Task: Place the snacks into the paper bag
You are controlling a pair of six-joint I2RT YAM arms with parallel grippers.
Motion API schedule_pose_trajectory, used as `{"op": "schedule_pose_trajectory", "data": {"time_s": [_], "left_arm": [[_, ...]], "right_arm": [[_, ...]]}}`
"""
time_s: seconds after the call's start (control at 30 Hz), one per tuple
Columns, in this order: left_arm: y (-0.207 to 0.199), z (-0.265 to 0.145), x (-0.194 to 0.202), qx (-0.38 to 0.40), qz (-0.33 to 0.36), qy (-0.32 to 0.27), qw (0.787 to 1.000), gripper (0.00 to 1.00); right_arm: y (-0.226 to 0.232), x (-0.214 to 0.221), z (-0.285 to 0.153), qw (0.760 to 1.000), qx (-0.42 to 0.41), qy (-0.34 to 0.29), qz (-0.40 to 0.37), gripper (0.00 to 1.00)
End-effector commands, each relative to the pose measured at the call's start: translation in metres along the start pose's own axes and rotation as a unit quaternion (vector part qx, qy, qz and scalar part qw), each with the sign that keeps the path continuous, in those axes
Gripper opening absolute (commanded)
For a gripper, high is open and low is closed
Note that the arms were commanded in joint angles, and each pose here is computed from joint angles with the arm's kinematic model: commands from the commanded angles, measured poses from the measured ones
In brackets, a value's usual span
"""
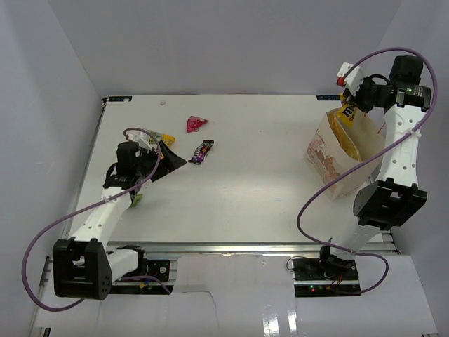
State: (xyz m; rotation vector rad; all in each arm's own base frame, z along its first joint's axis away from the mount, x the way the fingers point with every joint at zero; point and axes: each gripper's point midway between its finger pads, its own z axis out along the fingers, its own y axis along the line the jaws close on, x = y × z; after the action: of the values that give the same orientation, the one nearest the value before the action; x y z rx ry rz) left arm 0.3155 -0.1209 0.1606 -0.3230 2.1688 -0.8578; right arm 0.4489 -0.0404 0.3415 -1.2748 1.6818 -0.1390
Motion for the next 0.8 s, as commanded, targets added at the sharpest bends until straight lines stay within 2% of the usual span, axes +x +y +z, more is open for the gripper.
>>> {"op": "schedule_pose_trajectory", "data": {"time_s": [0.0, 0.03, 0.17, 0.33, 0.5, 0.57, 0.6, 0.63, 0.7, 0.77], "left_arm": [[-0.020, 0.006, -0.017, 0.044, 0.040, -0.013, 0.998, 0.93], [-0.021, 0.008, -0.018, 0.047, 0.040, -0.013, 0.998, 0.93], [-0.023, 0.014, -0.019, 0.058, 0.038, -0.014, 0.997, 0.93], [-0.023, 0.018, -0.018, 0.055, 0.035, -0.018, 0.998, 0.93], [-0.028, 0.024, -0.015, 0.052, 0.037, -0.017, 0.998, 0.93], [-0.032, 0.030, -0.013, 0.049, 0.041, -0.011, 0.998, 0.93], [-0.034, 0.032, -0.013, 0.049, 0.044, -0.010, 0.998, 0.93], [-0.034, 0.035, -0.015, 0.041, 0.051, -0.011, 0.998, 0.93], [-0.039, 0.048, -0.012, 0.031, 0.063, 0.003, 0.998, 0.93], [-0.040, 0.065, -0.014, 0.010, 0.079, 0.015, 0.997, 0.93]], "right_arm": [[0.014, -0.015, -0.016, 0.992, -0.026, 0.042, -0.116, 0.11], [0.026, -0.004, -0.008, 0.988, -0.044, 0.072, -0.130, 0.12], [0.029, 0.006, -0.012, 0.976, -0.047, 0.105, -0.187, 0.12], [0.029, 0.023, -0.012, 0.971, -0.048, 0.138, -0.190, 0.12], [0.024, 0.034, -0.014, 0.971, -0.043, 0.146, -0.186, 0.13], [0.025, 0.040, -0.012, 0.971, -0.047, 0.152, -0.180, 0.26], [0.025, 0.042, -0.011, 0.972, -0.048, 0.154, -0.173, 0.35], [0.024, 0.042, -0.011, 0.973, -0.045, 0.156, -0.165, 0.48], [0.015, 0.034, -0.014, 0.980, -0.022, 0.150, -0.130, 0.54], [0.008, 0.013, -0.020, 0.989, -0.006, 0.116, -0.094, 0.60]]}}
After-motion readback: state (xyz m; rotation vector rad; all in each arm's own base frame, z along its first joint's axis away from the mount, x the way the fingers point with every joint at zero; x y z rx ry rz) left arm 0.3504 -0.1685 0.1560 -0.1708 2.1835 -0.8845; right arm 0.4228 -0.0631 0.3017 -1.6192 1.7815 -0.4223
